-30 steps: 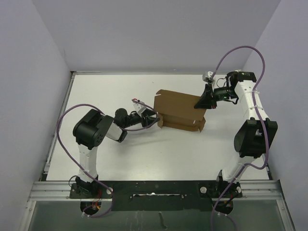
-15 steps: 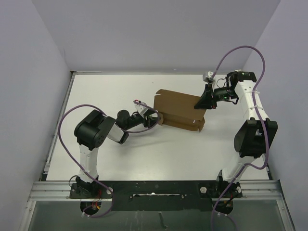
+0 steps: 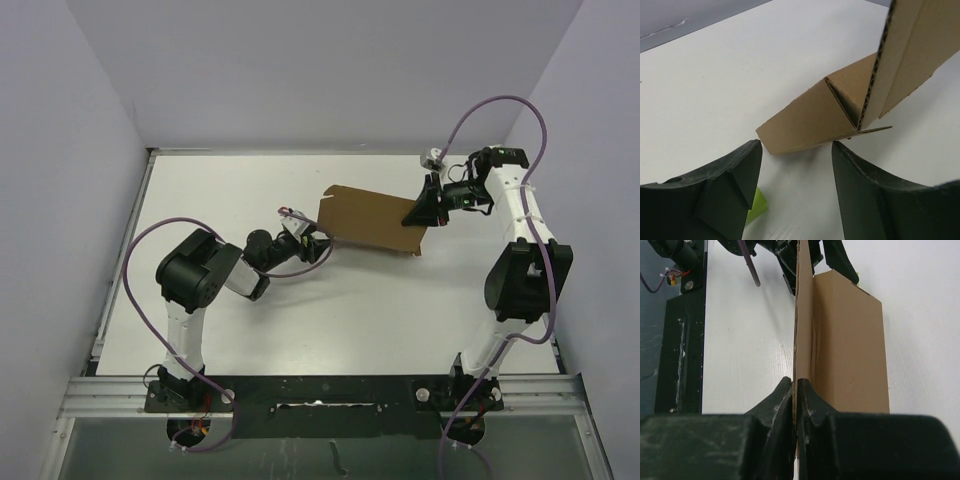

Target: Fold the paper box

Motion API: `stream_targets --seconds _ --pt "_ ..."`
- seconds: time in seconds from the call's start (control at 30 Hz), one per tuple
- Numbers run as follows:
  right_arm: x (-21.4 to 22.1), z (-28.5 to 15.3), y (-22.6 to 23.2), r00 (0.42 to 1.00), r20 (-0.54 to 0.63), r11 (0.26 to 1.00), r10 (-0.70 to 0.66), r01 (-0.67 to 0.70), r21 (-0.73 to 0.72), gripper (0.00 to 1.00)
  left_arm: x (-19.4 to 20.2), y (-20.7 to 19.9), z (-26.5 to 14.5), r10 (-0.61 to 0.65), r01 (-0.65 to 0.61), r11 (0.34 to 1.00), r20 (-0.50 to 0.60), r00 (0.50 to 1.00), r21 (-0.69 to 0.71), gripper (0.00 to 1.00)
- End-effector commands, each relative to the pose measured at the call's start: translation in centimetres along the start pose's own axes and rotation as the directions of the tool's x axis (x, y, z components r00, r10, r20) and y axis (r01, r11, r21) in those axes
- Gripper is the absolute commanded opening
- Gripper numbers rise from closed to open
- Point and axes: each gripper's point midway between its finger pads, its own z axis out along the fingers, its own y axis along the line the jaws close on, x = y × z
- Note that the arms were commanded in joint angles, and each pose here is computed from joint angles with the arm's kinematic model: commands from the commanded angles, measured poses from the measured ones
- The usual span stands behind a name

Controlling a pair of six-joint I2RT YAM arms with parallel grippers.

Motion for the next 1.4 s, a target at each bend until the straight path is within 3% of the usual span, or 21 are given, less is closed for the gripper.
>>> stream_targets --seconds 0.0,0.57,0.77,0.9,1.1,1.37 --pt "-1.6 -0.1 -0.4 0.999 0.043 1.000 0.017 -0.018 0.014 0.00 -2.2 0.4 0.7 0.056 -0.055 0.998 0.071 0.996 -0.016 0.57" --pt "-5.5 -1.5 0.0 0.984 0.115 0.987 0.134 -0.142 0.071 0.00 -6.5 -2.9 -3.2 0.070 -0.089 0.989 0.152 0.986 0.121 0.58" --pt "-5.5 -2.1 0.4 0.978 0.126 0.981 0.166 -0.178 0.083 0.00 -8.5 -4.2 -6.9 -0.027 0.004 0.987 0.143 0.989 0.159 0.58" --pt "-6.1 -3.3 1.0 0.968 0.170 0.976 0.184 -0.200 0.083 0.00 -9.8 -2.2 -10.3 -0.169 0.162 0.983 0.086 0.982 0.081 0.58" --pt "-6.7 -3.3 1.7 0.951 0.192 0.965 0.241 -0.255 0.055 0.00 -10.9 0.9 -12.4 -0.140 0.139 0.980 0.006 0.990 -0.144 0.60" --pt "-6.4 -2.1 2.8 0.939 0.150 0.950 0.310 -0.313 0.003 0.00 -10.0 0.9 -12.6 -0.223 0.219 0.962 -0.003 0.975 -0.161 0.63"
